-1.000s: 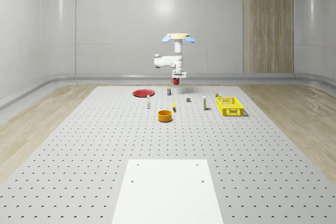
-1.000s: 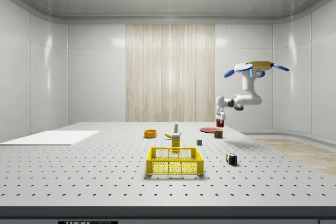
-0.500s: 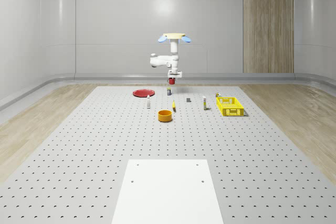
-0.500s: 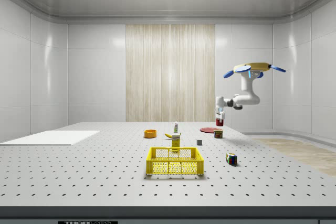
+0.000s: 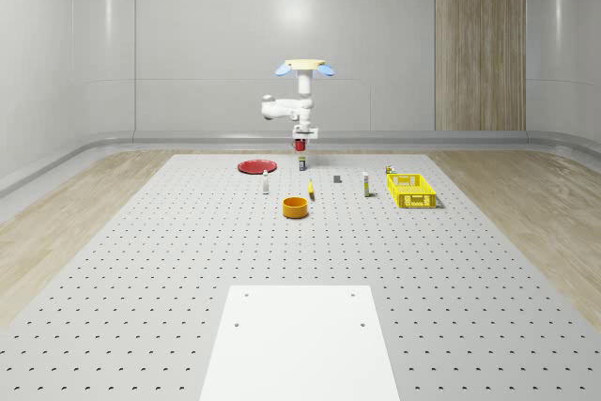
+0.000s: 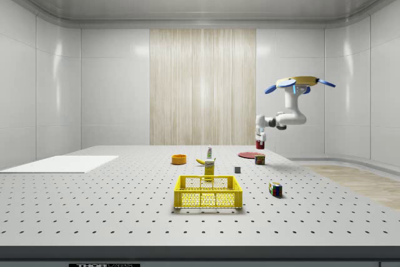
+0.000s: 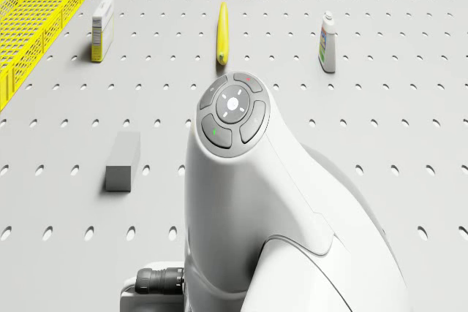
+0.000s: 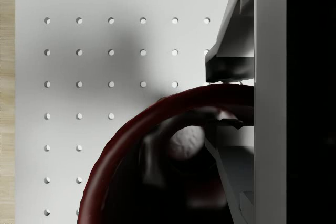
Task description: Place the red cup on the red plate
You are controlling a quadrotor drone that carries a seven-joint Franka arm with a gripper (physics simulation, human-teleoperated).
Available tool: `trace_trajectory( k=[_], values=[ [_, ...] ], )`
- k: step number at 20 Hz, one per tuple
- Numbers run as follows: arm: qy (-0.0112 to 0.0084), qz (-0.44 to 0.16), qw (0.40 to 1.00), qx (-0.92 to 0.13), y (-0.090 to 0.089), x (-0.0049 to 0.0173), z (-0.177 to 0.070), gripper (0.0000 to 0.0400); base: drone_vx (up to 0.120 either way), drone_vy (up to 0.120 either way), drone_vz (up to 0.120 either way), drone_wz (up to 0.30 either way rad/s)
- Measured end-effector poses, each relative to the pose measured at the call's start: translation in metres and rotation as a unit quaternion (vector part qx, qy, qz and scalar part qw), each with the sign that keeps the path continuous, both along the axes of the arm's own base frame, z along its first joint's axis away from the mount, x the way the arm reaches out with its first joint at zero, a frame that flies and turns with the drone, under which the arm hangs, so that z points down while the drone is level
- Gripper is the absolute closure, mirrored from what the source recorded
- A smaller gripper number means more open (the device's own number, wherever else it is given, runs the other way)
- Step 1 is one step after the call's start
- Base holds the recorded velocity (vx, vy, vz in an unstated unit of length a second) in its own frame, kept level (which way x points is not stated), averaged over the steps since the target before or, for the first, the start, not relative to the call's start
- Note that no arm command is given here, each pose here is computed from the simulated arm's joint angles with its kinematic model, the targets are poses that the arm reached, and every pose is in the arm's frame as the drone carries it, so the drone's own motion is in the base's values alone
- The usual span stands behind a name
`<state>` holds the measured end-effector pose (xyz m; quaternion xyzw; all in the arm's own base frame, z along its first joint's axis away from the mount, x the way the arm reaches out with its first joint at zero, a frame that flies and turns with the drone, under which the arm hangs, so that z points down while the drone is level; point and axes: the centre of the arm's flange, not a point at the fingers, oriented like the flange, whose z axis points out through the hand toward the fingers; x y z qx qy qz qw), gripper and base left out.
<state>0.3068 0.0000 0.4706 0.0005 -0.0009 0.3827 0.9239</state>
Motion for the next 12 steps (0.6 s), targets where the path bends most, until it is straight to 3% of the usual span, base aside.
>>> trace_trajectory(
  k=[4,12],
  values=[
    [0.0,0.0,1.0,0.0,0.0,0.0,0.0,0.03,-0.1,-0.12,0.0,0.0],
    [0.0,0.0,1.0,0.0,0.0,0.0,0.0,0.03,0.0,-0.12,0.0,0.0]
  ],
)
